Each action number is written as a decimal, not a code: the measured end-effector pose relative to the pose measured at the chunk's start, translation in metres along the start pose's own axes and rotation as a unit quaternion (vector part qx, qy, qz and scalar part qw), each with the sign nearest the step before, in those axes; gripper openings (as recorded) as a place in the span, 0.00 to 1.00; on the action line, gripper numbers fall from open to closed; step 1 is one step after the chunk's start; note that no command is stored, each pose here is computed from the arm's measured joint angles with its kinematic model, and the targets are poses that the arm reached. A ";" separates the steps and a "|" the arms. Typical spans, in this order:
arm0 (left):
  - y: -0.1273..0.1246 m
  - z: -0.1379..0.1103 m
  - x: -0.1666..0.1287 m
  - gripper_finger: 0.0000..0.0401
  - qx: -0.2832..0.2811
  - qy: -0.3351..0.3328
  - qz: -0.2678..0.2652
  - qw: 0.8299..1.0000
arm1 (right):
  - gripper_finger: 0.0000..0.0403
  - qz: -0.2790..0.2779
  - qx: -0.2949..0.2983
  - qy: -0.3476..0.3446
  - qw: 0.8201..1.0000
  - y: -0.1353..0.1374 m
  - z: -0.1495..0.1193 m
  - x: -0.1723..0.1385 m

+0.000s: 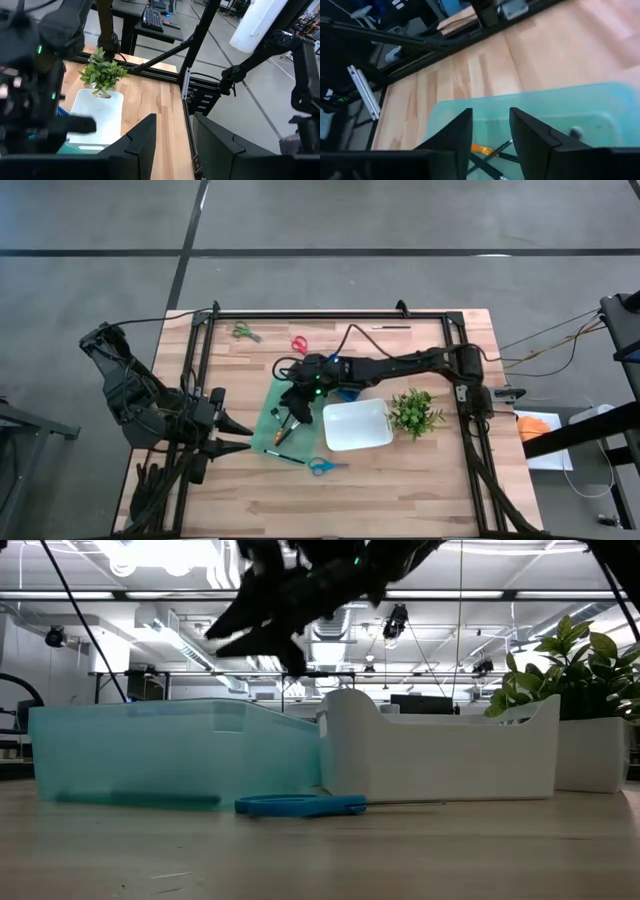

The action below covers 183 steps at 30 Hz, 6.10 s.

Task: Pick & Place Paint Supplies
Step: Put the white eyeshadow brush into the green bin

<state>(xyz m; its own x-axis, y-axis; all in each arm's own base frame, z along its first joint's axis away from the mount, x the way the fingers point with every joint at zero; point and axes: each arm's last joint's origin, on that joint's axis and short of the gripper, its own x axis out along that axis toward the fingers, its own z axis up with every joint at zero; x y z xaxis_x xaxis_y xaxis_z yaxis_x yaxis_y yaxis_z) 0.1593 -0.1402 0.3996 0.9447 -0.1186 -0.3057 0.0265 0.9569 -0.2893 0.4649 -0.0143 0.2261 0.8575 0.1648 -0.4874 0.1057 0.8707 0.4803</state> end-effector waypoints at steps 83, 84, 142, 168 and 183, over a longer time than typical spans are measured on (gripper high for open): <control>0.042 0.026 -0.004 0.34 0.034 -0.090 0.174 0.980 | 0.34 -0.142 0.011 0.338 0.930 -0.321 -0.003 -0.206; 0.042 0.026 -0.004 0.34 0.035 -0.090 0.174 0.980 | 0.34 -0.141 0.004 0.337 0.931 -0.321 -0.003 -0.205; 0.044 0.027 -0.003 0.34 0.030 -0.093 0.182 0.978 | 0.07 -0.205 -0.139 0.346 0.905 -0.341 -0.035 -0.184; 0.044 0.028 -0.002 0.34 0.027 -0.097 0.184 0.978 | 0.02 -0.145 -0.061 0.162 0.974 -0.241 0.050 -0.224; 0.046 0.029 -0.004 0.34 0.035 -0.111 0.221 0.968 | 0.02 0.031 -0.131 0.006 0.991 -0.074 0.073 -0.159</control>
<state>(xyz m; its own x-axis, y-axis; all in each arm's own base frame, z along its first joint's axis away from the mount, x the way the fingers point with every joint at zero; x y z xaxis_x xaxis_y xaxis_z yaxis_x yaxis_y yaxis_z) 0.1667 -0.0881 0.4136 0.9157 0.3589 -0.1809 -0.3816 0.9176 -0.1110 0.3578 -0.1383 0.3214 0.8520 0.2254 -0.4726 -0.0817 0.9488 0.3051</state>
